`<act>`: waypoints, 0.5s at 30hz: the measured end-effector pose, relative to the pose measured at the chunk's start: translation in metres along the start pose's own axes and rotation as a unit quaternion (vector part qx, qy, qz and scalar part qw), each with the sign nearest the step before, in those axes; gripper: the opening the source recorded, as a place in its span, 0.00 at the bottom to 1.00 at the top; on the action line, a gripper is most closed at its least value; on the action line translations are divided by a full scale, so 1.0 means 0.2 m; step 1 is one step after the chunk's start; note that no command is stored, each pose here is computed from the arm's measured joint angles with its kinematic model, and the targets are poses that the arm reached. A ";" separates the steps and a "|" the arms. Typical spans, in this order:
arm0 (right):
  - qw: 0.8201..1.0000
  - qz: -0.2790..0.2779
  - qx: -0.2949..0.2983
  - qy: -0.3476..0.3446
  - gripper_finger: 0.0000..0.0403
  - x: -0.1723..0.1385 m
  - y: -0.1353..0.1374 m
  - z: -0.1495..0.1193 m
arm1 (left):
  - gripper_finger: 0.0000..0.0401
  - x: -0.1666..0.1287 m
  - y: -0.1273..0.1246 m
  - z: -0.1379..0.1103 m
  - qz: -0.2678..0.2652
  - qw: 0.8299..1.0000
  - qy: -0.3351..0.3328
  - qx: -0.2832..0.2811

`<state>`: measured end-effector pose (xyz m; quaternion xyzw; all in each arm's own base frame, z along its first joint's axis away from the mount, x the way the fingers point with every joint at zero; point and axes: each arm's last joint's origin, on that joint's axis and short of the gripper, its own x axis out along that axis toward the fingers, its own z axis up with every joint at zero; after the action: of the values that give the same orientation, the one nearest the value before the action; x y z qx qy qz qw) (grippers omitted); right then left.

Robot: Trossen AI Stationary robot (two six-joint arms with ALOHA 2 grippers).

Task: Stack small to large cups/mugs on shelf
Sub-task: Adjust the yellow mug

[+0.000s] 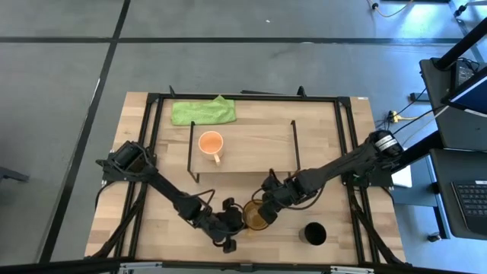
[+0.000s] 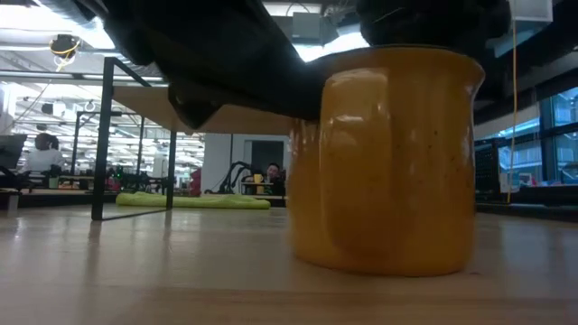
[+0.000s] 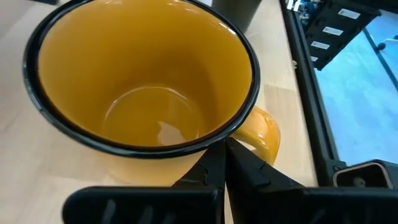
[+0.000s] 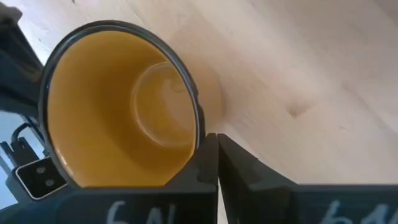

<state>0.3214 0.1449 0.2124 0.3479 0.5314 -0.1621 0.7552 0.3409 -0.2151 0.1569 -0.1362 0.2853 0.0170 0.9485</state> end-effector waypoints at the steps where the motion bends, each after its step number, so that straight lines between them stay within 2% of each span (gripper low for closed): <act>1: 1.000 0.003 0.000 0.001 0.01 0.01 0.00 0.00 | 0.00 0.00 0.00 0.00 -0.001 1.000 -0.001 -0.001; 8: 1.000 0.000 -0.006 0.005 0.01 0.04 0.00 0.01 | 0.00 -0.01 -0.01 0.00 -0.001 1.000 -0.004 0.000; 15: 1.000 -0.002 -0.012 -0.004 0.01 0.05 -0.04 0.10 | 0.00 0.00 -0.01 0.00 0.009 1.000 -0.009 0.001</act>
<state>0.3344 0.1270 0.2049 0.3370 0.5312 -0.1581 0.7611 0.3399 -0.2166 0.1571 -0.1328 0.2781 0.0270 0.9510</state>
